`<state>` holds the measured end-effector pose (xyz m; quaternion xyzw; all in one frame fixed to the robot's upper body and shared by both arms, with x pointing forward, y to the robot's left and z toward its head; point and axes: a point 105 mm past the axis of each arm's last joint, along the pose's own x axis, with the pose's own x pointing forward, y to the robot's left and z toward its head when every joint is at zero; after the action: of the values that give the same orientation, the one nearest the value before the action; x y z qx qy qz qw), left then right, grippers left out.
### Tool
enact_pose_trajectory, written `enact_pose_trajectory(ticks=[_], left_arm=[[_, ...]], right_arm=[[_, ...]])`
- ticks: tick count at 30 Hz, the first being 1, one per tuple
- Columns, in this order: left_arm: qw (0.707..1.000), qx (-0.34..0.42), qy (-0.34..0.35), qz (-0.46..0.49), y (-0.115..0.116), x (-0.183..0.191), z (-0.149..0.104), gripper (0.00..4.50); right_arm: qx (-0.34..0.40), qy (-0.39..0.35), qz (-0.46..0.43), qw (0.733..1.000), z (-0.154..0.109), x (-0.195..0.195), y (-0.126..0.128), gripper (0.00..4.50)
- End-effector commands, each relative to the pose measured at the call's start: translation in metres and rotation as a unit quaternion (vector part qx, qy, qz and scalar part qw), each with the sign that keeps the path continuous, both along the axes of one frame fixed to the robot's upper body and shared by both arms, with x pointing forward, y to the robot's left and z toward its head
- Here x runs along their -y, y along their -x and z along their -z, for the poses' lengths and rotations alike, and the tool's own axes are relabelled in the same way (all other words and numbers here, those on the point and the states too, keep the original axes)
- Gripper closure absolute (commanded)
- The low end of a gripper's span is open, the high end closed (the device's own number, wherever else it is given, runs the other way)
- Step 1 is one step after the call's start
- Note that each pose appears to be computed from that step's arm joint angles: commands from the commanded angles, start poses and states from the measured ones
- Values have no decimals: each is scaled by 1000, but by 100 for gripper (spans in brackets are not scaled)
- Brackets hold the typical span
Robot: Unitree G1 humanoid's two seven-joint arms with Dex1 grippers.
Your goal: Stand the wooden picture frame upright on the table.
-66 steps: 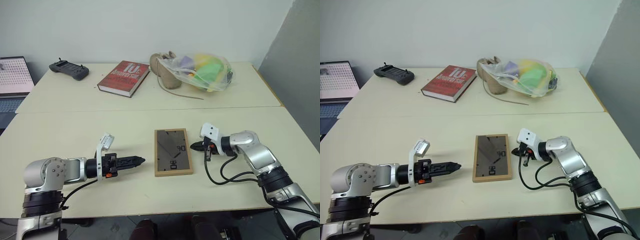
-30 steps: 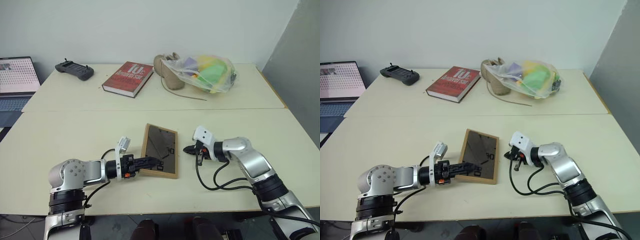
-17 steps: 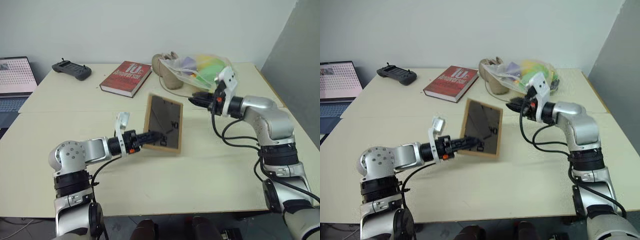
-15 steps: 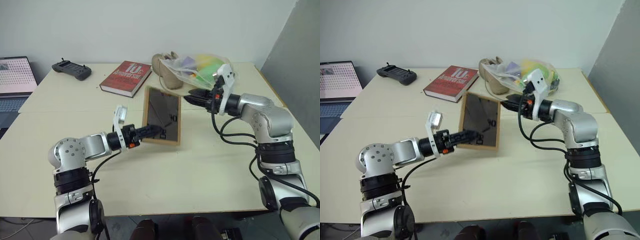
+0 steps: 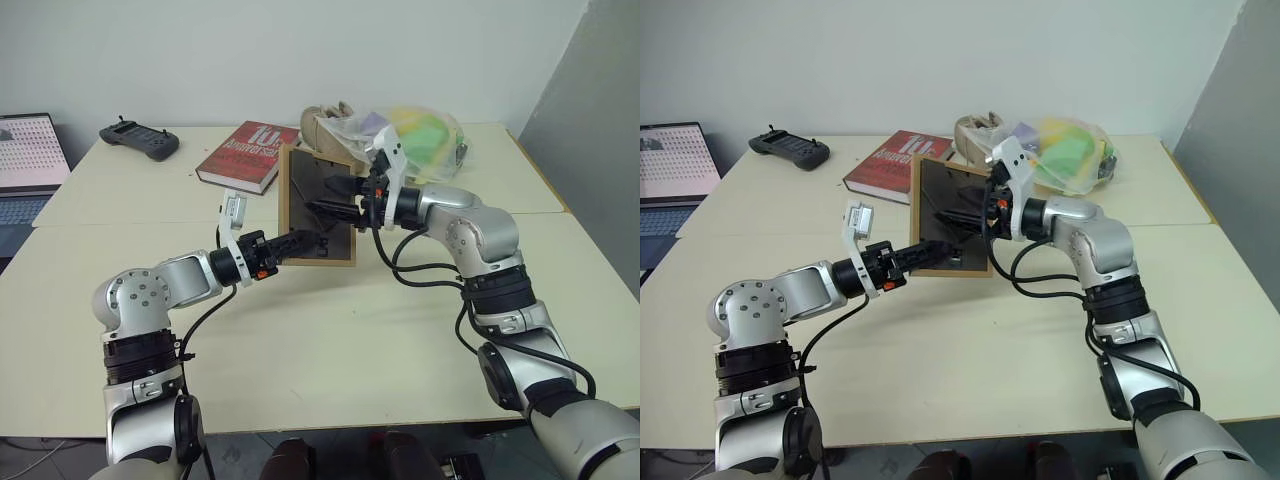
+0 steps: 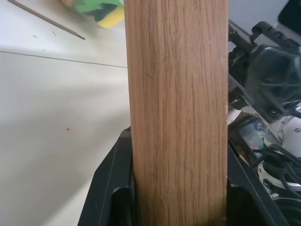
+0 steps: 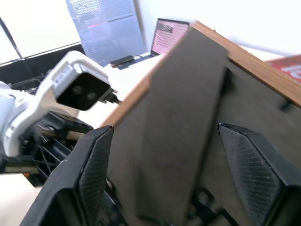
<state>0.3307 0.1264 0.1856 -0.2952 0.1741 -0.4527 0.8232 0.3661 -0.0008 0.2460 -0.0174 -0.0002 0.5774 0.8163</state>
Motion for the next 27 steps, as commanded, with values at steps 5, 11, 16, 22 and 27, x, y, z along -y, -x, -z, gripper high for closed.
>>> enact_pose_trajectory(ticks=[5, 11, 16, 22, 27], left_arm=[[1000, -8, 21, 0, 6, -9, -7, 320], [999, -35, 28, -3, 11, -12, 0, 320], [995, -84, 52, 19, 20, -13, 2, 320], [985, -112, 117, 51, 30, -17, -10, 320], [978, -134, 155, 47, 38, -11, -14, 320]], right_arm=[[-3, -14, -125, 992, -11, 7, 50, 74], [-18, 1, -96, 995, 2, 28, 52, 74], [29, 45, 7, 999, 14, 66, 32, 74], [410, 209, 123, 879, 19, 109, 12, 74], [593, 238, 68, 766, 43, 88, 22, 74]])
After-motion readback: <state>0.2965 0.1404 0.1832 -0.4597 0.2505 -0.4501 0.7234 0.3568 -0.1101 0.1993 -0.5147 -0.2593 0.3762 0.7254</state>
